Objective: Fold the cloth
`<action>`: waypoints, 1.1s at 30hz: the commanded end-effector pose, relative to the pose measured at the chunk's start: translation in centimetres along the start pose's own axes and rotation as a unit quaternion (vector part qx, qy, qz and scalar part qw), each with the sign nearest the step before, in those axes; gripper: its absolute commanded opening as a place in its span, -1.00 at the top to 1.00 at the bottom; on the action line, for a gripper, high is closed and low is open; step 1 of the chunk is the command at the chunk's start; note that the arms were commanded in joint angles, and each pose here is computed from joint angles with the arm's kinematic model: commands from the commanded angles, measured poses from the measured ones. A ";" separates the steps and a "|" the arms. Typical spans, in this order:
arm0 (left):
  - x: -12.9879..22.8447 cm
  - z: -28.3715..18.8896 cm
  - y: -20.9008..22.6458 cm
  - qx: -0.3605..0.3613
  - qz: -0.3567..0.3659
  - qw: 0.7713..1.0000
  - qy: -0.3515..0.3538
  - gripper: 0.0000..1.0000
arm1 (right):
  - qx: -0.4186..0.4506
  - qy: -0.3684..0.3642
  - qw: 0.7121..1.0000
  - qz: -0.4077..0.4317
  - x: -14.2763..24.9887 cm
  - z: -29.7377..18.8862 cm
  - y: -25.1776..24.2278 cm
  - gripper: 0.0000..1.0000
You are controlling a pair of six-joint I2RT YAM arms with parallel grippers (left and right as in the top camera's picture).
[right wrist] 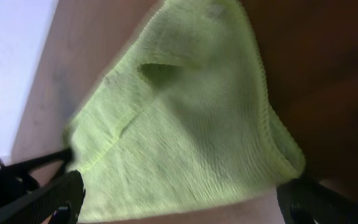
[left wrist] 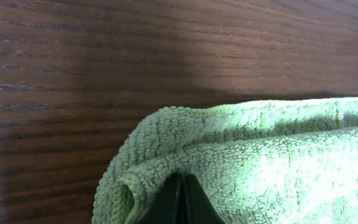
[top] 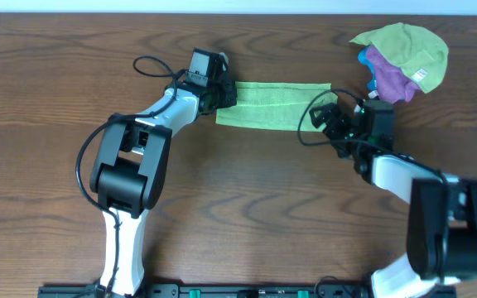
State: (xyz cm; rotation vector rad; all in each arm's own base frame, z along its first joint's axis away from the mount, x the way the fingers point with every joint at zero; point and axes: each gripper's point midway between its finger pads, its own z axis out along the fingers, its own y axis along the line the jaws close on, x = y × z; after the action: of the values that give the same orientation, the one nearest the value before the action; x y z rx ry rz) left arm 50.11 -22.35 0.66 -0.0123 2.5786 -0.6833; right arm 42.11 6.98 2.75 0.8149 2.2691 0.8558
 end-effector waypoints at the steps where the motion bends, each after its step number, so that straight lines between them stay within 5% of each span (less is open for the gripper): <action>1: 0.5 0.8 0.7 -0.013 -0.005 1.000 0.008 0.88 | 0.049 0.019 0.998 0.044 2.7 2.3 -3.7 -0.99; 8: 0.8 0.7 0.9 -0.017 -0.008 1.000 0.014 0.88 | 0.048 -0.021 0.998 0.043 2.5 5.0 -5.0 -0.93; 12: 0.9 0.7 1.0 -0.018 -0.008 1.000 0.016 0.89 | 0.072 -0.053 0.995 0.040 1.8 5.3 -6.3 -0.59; 18: 1.0 0.7 1.0 -0.018 -0.009 1.000 0.018 0.88 | 0.121 -0.124 0.984 0.035 -0.6 4.6 -8.0 -0.60; 33: 1.6 0.7 0.8 -0.011 -0.012 0.999 0.031 0.88 | 0.085 -0.124 0.989 -0.002 -1.0 5.7 -6.8 -0.19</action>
State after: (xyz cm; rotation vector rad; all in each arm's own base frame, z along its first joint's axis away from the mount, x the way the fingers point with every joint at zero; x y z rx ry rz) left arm 49.78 -22.28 0.53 -0.0164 2.6016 -0.6803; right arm 48.00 4.92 1.20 0.8591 1.9671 0.6306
